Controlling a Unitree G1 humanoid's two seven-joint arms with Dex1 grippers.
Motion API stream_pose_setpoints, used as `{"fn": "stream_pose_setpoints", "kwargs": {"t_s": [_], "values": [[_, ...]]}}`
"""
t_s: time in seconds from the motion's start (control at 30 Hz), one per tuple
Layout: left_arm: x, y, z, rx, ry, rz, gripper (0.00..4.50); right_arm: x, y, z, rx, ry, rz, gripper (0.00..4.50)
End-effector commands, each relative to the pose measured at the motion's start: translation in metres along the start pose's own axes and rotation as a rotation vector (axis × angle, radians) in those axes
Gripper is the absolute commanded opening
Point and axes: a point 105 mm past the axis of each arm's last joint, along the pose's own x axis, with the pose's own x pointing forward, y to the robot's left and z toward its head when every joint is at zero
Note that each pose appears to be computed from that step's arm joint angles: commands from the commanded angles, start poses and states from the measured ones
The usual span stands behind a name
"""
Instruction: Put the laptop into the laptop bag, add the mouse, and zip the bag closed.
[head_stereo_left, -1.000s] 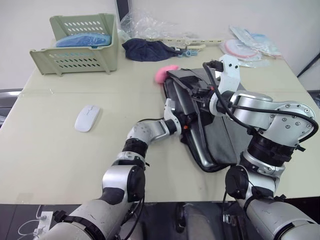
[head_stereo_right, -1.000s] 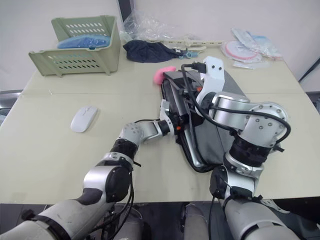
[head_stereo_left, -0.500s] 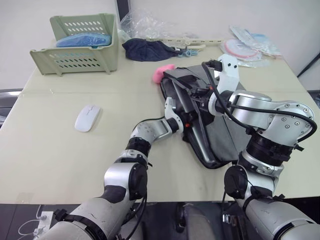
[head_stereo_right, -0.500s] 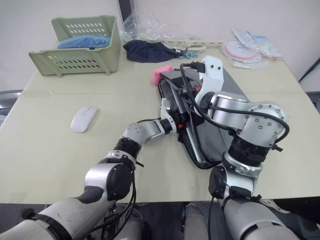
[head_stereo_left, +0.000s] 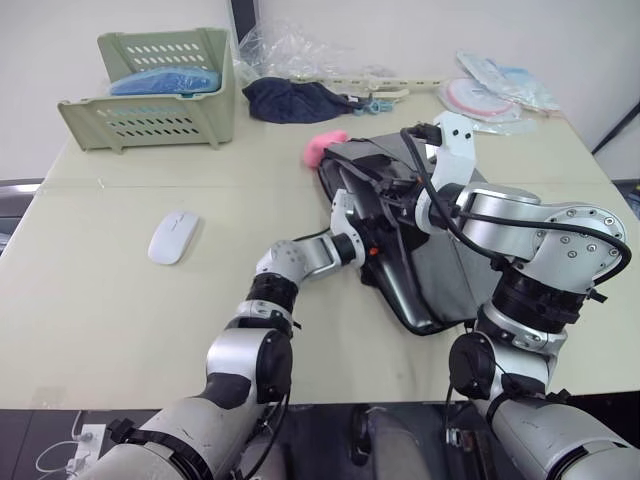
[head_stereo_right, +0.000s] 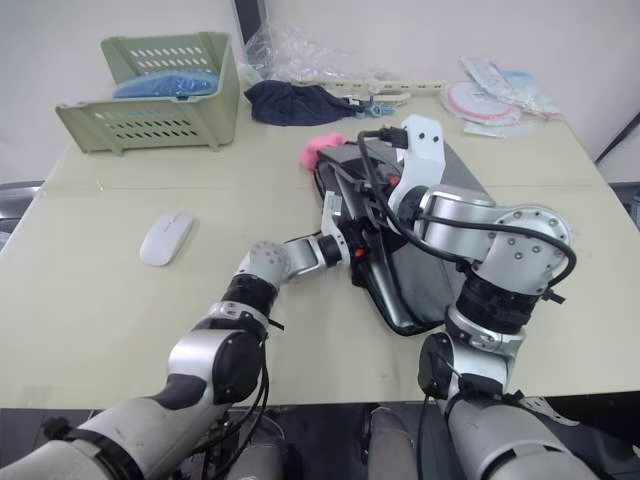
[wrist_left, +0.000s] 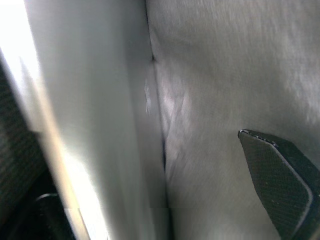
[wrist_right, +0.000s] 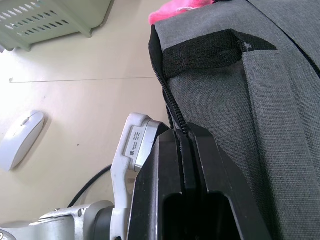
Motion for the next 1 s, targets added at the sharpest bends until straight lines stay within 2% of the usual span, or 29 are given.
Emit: {"fn": "stream_pose_setpoints", "kwargs": {"t_s": [0.03,0.33,0.63,0.87,1.0], "values": [[-0.009,-0.008,0.006,0.059,0.007,-0.01,4.49,-0.003,0.002,0.001,-0.017,-0.007,0.024,0.0],[-0.059,-0.006,0.035,0.149,-0.03,0.076,4.49,-0.002,-0.004,-0.002,-0.01,0.006,0.01,0.0],[-0.093,-0.018,0.041,0.202,-0.053,0.101,4.49,-0.001,-0.008,-0.005,-0.006,0.012,0.001,0.0],[-0.15,-0.055,0.042,0.339,-0.024,0.052,4.49,0.0,-0.01,-0.009,-0.012,0.018,0.002,0.0],[-0.184,-0.07,0.059,0.421,-0.055,0.091,4.49,0.0,-0.011,-0.012,-0.011,0.026,0.004,0.0]]}}
